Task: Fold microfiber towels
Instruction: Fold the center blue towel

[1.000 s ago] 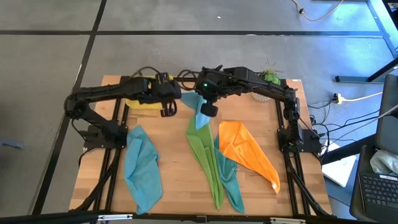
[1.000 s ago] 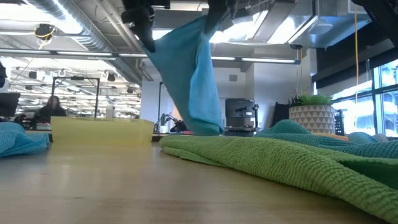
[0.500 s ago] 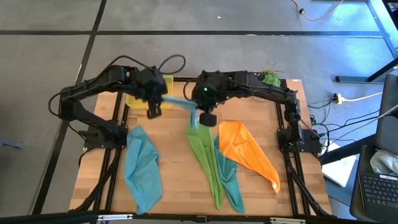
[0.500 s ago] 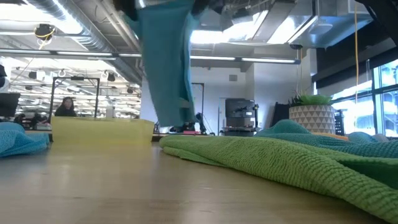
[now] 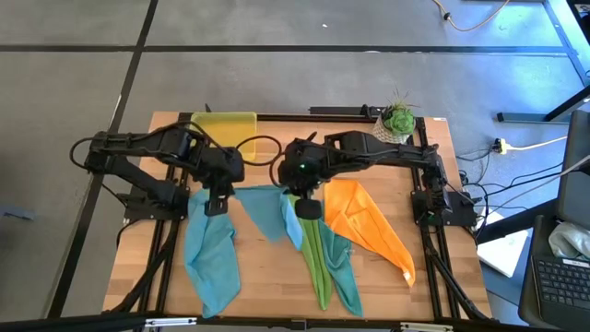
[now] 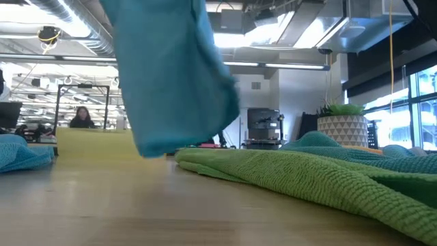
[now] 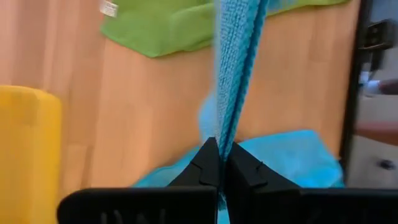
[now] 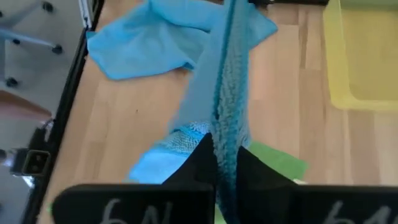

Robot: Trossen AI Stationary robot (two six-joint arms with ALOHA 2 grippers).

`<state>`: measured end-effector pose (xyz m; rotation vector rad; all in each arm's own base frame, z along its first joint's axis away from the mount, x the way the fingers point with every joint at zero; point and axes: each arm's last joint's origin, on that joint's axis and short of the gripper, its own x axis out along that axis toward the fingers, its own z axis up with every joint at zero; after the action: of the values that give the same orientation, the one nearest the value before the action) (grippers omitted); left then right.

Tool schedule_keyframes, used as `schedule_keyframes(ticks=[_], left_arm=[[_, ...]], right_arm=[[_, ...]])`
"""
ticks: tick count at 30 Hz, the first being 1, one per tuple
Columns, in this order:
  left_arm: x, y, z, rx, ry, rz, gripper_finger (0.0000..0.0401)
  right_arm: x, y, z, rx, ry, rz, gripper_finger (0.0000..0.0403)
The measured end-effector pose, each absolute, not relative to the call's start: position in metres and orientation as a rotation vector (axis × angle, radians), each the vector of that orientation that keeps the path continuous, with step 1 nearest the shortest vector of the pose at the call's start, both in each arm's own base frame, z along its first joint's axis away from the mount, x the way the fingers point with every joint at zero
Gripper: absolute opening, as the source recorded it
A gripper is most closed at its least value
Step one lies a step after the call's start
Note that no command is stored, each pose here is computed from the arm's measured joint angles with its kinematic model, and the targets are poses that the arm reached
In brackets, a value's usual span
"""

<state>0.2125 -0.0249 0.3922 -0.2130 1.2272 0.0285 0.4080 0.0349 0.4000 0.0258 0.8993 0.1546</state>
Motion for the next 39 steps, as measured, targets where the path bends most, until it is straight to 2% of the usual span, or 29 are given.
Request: schedule_keyframes(ticks=[5, 11, 14, 19, 22, 26, 30, 34, 39], left_arm=[[0.212, -0.036, 0.394, -0.405, 1.259, -0.14, 0.0], [0.211, -0.054, 0.403, -0.575, 1.225, -0.347, 0.0], [0.211, -0.057, 0.406, -0.523, 1.172, -0.381, 0.0], [0.212, -0.046, 0.397, -0.253, 1.152, -0.249, 0.0], [0.221, -0.036, 0.373, -0.112, 1.167, -0.166, 0.0], [0.23, -0.023, 0.313, -0.023, 1.267, -0.173, 0.0], [0.227, -0.006, 0.248, -0.005, 1.354, -0.147, 0.0], [0.219, 0.017, 0.214, -0.048, 1.383, -0.047, 0.0], [0.217, 0.041, 0.211, -0.109, 1.35, 0.035, 0.0]], right_arm=[[0.41, 0.049, 0.404, 0.17, 0.867, 0.314, 0.0008], [0.411, 0.078, 0.409, 0.196, 0.801, 0.456, 0.0008], [0.41, 0.087, 0.408, 0.157, 0.793, 0.472, 0.0008], [0.421, 0.085, 0.383, 0.025, 0.859, 0.385, 0.0008], [0.437, 0.074, 0.344, -0.013, 0.934, 0.358, 0.0008], [0.447, 0.05, 0.277, -0.035, 1.043, 0.309, 0.0013], [0.442, 0.018, 0.225, -0.07, 1.159, 0.119, 0.002], [0.436, -0.011, 0.205, -0.082, 1.21, -0.005, 0.0015], [0.438, -0.03, 0.208, -0.063, 1.181, -0.042, 0.0011]])
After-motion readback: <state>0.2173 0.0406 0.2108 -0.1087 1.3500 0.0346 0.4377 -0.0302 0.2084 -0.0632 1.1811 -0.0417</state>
